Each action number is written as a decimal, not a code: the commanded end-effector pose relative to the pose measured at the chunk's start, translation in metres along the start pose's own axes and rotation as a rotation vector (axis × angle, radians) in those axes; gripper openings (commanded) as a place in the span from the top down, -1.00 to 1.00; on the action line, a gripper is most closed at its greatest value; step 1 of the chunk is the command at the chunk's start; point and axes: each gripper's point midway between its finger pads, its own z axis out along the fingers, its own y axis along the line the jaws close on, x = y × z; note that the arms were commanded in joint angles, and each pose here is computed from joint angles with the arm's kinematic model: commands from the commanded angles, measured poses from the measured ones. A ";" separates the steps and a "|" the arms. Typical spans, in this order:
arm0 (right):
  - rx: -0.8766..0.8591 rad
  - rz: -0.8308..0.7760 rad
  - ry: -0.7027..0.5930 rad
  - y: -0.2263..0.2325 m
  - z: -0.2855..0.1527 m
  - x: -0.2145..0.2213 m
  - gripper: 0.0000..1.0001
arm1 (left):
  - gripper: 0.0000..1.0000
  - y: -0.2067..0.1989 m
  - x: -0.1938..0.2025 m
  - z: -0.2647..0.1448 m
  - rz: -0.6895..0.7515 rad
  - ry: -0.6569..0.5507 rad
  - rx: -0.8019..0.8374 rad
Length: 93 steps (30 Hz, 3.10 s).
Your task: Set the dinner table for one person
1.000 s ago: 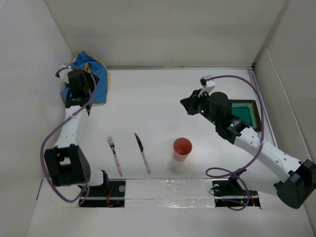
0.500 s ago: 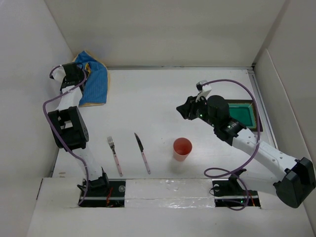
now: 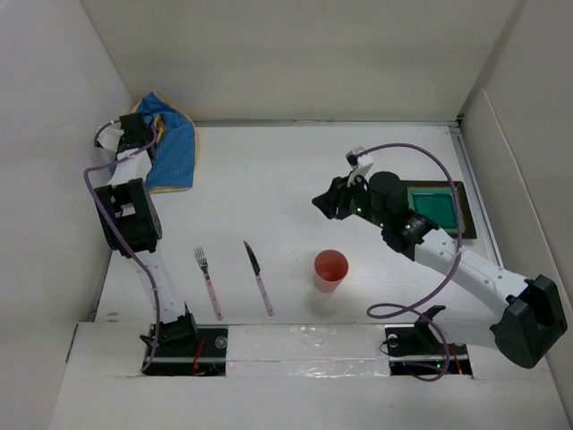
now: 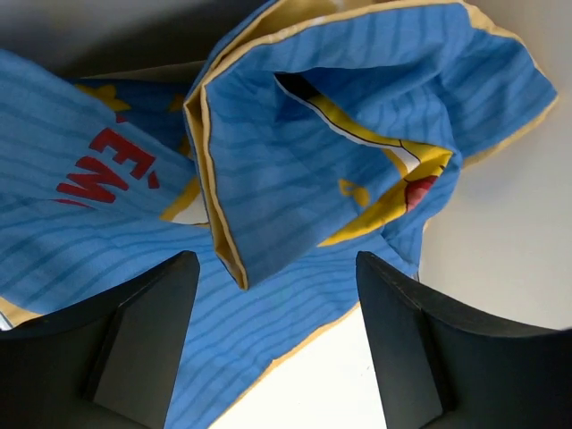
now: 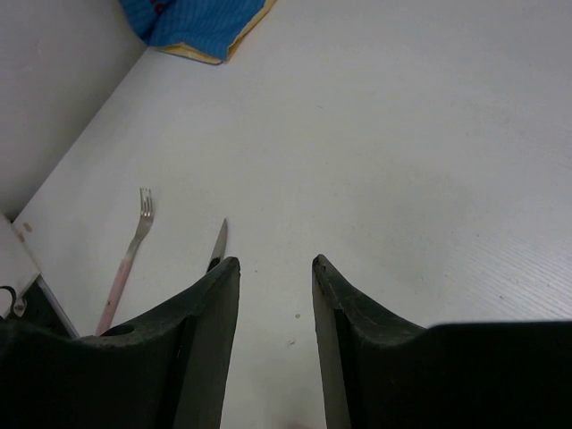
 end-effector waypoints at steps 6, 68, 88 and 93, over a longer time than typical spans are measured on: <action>-0.070 -0.008 0.002 0.011 0.017 0.004 0.13 | 0.02 -0.029 -0.038 -0.011 -0.066 -0.118 0.070; 0.236 -0.048 -0.087 -0.040 0.059 -0.079 -1.00 | 1.00 -0.318 -0.078 -0.535 -0.044 0.083 1.592; -0.131 0.020 0.050 -0.054 0.160 -0.026 -0.98 | 1.00 -0.295 0.063 -0.419 0.122 0.420 1.474; -0.089 0.023 0.058 -0.055 0.139 -0.032 -0.97 | 1.00 -0.318 0.065 -0.487 0.097 0.427 1.605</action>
